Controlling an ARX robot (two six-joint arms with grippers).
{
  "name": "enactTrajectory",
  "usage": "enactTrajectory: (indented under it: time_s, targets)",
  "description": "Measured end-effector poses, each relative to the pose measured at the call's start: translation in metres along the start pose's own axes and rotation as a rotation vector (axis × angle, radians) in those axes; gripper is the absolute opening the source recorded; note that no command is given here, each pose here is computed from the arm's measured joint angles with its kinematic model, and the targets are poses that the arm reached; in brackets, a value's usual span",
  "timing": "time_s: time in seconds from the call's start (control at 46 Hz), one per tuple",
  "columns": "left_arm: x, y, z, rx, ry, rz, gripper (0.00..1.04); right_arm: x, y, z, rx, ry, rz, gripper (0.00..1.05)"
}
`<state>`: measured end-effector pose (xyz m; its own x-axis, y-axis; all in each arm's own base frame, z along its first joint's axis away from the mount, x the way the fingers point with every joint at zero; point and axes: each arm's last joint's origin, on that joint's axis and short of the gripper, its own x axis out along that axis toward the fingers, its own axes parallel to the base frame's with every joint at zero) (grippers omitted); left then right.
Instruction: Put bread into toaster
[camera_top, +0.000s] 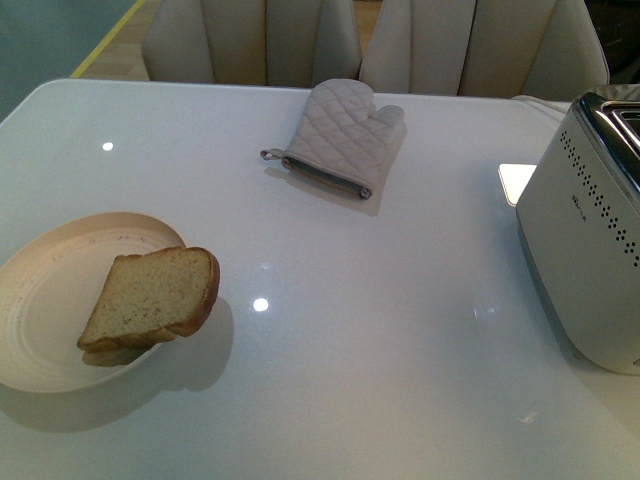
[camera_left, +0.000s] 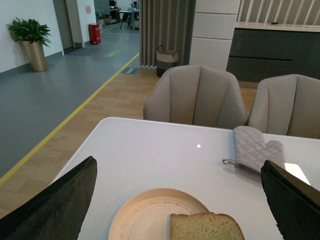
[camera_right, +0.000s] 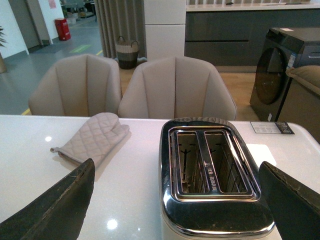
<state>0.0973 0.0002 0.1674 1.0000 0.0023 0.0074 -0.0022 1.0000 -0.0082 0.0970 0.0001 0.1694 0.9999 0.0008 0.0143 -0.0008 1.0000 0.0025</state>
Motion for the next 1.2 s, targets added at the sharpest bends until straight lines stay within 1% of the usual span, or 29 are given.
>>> enactTrajectory:
  time_s: [0.522,0.565,0.609,0.63,0.674,0.739,0.848,0.891,0.935,1.065,1.196]
  targets:
    - [0.000,0.000,0.000,-0.004,0.003,-0.003,0.98,0.000,0.000,0.000,0.000,0.000,0.000,0.96]
    - [0.000,-0.001,-0.001,-0.069,0.098,-0.054,0.98,0.000,0.000,0.000,0.000,0.000,0.000,0.96]
    - [0.001,-0.001,0.000,-0.213,0.305,-0.092,0.98,0.000,0.000,0.000,0.000,0.000,0.001,0.96]
    - [0.002,-0.001,0.000,-0.248,0.355,-0.091,0.98,0.000,0.000,0.000,0.000,0.000,0.001,0.96]
    - [0.005,-0.001,0.001,-0.322,0.410,-0.080,0.98,0.000,0.000,0.000,0.000,0.000,0.001,0.96]
    - [0.011,0.001,0.005,-0.368,0.427,-0.086,0.98,0.000,0.000,0.000,0.000,0.000,0.001,0.96]
    - [0.035,0.009,0.016,-0.418,0.402,-0.087,0.98,0.000,0.000,0.000,0.000,0.000,0.001,0.96]
    - [0.043,0.013,0.017,-0.422,0.398,-0.079,0.98,0.000,0.000,0.000,0.000,0.000,0.001,0.96]
    - [0.062,0.021,0.017,-0.422,0.394,-0.052,0.98,0.000,0.000,0.000,0.000,0.000,0.001,0.96]
    - [0.105,0.037,0.005,-0.411,0.393,-0.001,0.98,0.000,0.000,0.000,0.000,0.000,0.001,0.96]
    - [0.143,0.051,-0.016,-0.410,0.421,0.031,0.98,0.000,0.000,0.000,0.000,0.000,0.001,0.96]
